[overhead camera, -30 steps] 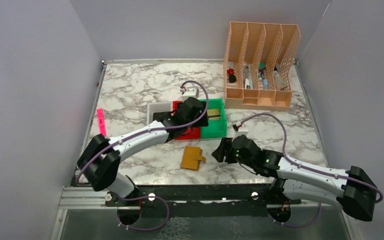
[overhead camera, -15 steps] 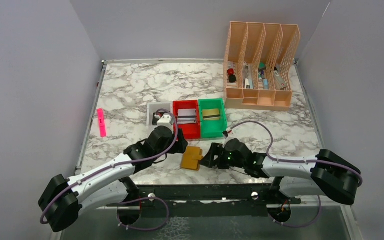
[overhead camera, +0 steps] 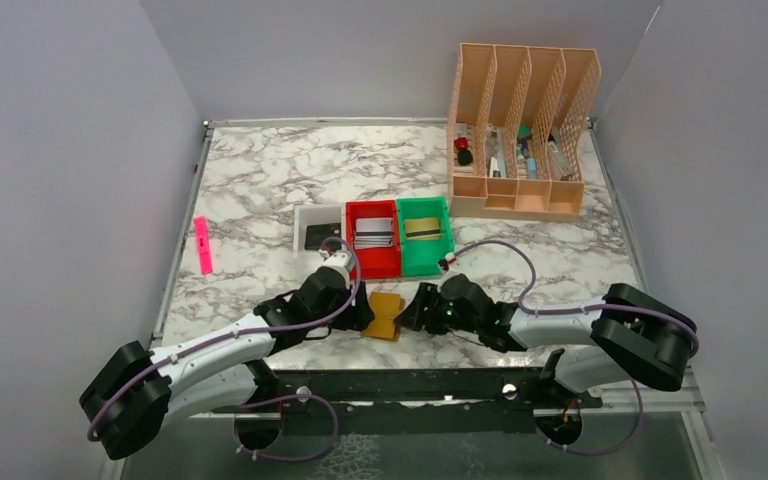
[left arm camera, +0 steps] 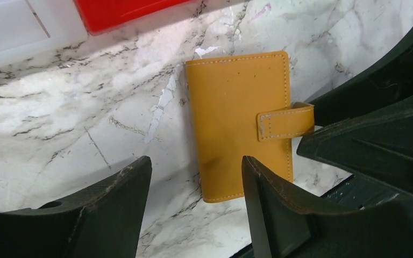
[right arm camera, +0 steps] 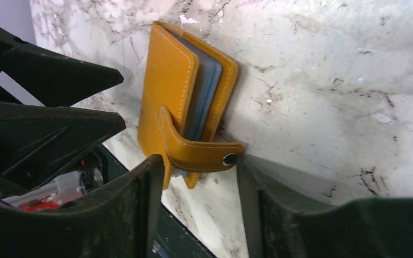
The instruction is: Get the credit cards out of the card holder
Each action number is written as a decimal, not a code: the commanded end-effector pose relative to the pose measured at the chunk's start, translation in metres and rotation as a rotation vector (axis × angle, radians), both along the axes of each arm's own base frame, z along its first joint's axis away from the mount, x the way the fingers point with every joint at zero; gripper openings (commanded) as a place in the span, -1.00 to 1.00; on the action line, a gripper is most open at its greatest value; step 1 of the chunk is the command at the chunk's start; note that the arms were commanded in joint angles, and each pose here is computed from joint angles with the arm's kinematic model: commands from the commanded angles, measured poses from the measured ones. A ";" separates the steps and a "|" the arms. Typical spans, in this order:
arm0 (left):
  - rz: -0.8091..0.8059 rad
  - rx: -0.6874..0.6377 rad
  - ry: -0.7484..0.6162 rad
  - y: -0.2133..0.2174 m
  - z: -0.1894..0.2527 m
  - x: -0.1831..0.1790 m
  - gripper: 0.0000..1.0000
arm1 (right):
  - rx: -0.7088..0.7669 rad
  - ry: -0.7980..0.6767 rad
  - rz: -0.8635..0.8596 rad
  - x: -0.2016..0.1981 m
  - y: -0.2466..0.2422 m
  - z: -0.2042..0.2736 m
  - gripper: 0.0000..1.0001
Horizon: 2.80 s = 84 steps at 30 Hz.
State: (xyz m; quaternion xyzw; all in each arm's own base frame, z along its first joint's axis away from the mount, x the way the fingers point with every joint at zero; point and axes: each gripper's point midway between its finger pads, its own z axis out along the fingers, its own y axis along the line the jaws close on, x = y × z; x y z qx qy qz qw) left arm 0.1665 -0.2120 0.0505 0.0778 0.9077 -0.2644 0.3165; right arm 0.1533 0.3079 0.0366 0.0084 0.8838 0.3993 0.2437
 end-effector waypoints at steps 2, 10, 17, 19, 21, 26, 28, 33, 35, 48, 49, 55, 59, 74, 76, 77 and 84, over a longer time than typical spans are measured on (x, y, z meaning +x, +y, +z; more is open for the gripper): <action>-0.039 -0.035 0.019 -0.011 -0.001 -0.005 0.30 | -0.040 -0.023 -0.043 0.009 -0.008 -0.004 -0.01; -0.054 -0.050 0.019 -0.018 -0.002 -0.004 0.30 | -0.037 -0.086 -0.013 0.016 0.000 0.016 -0.13; -0.074 -0.030 0.038 -0.021 -0.010 -0.005 0.29 | -0.086 -0.131 -0.011 0.025 0.001 0.022 -0.22; -0.079 -0.027 0.041 -0.021 -0.011 -0.006 0.29 | -0.086 -0.139 0.000 0.026 0.003 0.025 -0.10; -0.081 -0.022 0.046 -0.021 -0.013 -0.006 0.29 | -0.086 -0.144 0.019 0.026 0.006 0.028 0.04; -0.082 -0.022 0.046 -0.022 -0.013 -0.006 0.29 | -0.080 -0.139 0.036 0.026 0.013 0.029 0.15; -0.081 -0.024 0.044 -0.023 -0.012 -0.005 0.29 | -0.081 -0.138 0.037 0.027 0.015 0.028 0.15; -0.074 -0.030 0.038 -0.022 -0.009 -0.004 0.28 | -0.095 -0.126 0.026 0.031 0.018 0.027 0.00; -0.061 -0.030 0.032 -0.020 -0.008 -0.003 0.28 | -0.112 -0.129 0.025 0.032 0.018 0.026 -0.09; 0.008 -0.030 -0.022 -0.006 0.009 0.002 0.29 | -0.298 -0.196 -0.053 0.042 -0.025 0.029 -0.47; 0.009 -0.033 -0.026 -0.006 0.011 0.002 0.29 | -0.317 -0.204 -0.069 0.042 -0.034 0.031 -0.47; 0.019 -0.037 -0.036 -0.003 0.013 0.003 0.29 | -0.357 -0.276 -0.108 0.037 -0.070 0.055 -0.48; 0.017 -0.034 -0.033 -0.004 0.012 0.003 0.29 | -0.358 -0.355 -0.016 0.034 -0.068 0.073 -0.48; 0.216 -0.039 -0.086 0.025 0.025 0.015 0.36 | -0.508 -0.298 0.346 -0.017 0.025 0.016 -0.42; 0.250 -0.049 -0.099 0.031 0.027 0.017 0.39 | -0.432 -0.296 0.387 -0.025 0.039 0.016 -0.38; 0.262 -0.056 -0.103 0.032 0.029 0.017 0.40 | -0.404 -0.293 0.405 -0.029 0.042 0.016 -0.32; 0.228 -0.079 -0.095 0.026 0.022 0.014 0.44 | -0.281 -0.278 0.546 -0.051 0.064 0.022 -0.06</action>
